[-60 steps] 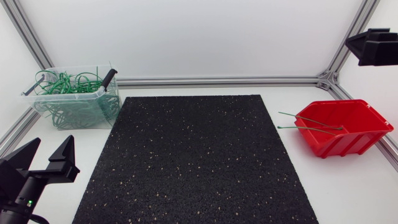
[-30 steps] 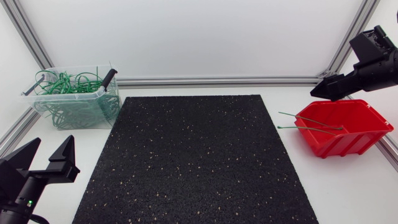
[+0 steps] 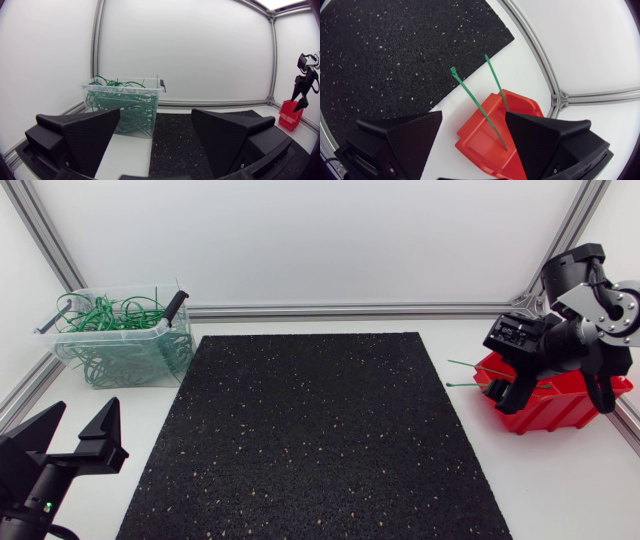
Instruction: Take a green cable tie from the red box, thread the tail through the head to close it, then place it in the transparent bin on the left.
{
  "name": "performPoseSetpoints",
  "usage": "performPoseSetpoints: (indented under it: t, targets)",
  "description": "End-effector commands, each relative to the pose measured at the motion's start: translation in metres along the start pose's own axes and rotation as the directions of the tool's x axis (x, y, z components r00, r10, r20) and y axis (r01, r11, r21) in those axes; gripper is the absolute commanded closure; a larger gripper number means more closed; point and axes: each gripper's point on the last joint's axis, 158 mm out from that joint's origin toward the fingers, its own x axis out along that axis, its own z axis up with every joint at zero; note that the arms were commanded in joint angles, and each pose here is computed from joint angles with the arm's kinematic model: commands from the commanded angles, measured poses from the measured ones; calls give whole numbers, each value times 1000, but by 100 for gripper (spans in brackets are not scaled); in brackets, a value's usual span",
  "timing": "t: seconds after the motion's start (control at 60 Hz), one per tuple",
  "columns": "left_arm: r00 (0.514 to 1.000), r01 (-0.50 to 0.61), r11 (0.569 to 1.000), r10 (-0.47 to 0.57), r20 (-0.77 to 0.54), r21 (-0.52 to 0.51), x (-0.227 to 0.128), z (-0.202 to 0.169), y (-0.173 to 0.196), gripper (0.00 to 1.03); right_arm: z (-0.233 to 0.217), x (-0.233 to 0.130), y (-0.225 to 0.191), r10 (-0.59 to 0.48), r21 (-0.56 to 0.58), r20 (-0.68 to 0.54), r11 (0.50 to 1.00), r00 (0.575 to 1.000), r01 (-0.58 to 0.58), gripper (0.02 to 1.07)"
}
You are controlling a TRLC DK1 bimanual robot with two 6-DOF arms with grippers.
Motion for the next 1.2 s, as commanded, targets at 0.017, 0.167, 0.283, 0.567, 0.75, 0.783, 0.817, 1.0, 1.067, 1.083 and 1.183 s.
performPoseSetpoints:
  t: [0.017,0.167,0.283,0.567,0.75,0.783,0.817,1.0,1.067,1.083,1.183]
  targets:
    - [999,-2,1000,2,-46,-2,2,-22,1,4,-14,19,18,20,-116,-42,993,999,-25,15]
    - [999,-2,1000,2,-47,-2,2,-23,1,4,-16,32,20,-21,-192,-28,981,999,15,20]
    - [999,-2,1000,2,-47,-2,2,-23,1,4,-17,41,16,-63,-248,-3,967,998,60,30]
    - [999,-3,1000,3,-46,-2,2,-22,1,4,-23,62,15,-100,-324,39,940,994,107,40]
    - [999,-3,1000,3,-46,-2,2,-22,1,4,-17,64,17,-105,-346,113,928,988,138,57]
    - [999,-3,1000,3,-47,-2,2,-22,1,4,-17,65,18,-109,-352,116,925,987,143,57]
    - [999,-3,1000,3,-46,-2,2,-22,1,4,-17,66,18,-113,-354,118,924,987,148,57]
    - [999,-3,1000,3,-44,-3,2,-22,1,4,-13,66,10,-170,-360,151,908,974,215,66]
    - [999,-3,1000,3,-44,-3,2,-22,1,4,-12,65,9,-181,-363,159,903,970,228,73]
    - [999,-3,1000,3,-46,-2,2,-22,1,4,-12,65,9,-182,-365,160,902,970,230,77]
    - [999,-2,1000,2,-46,-2,2,-22,1,4,-12,65,9,-182,-374,167,898,969,233,81]
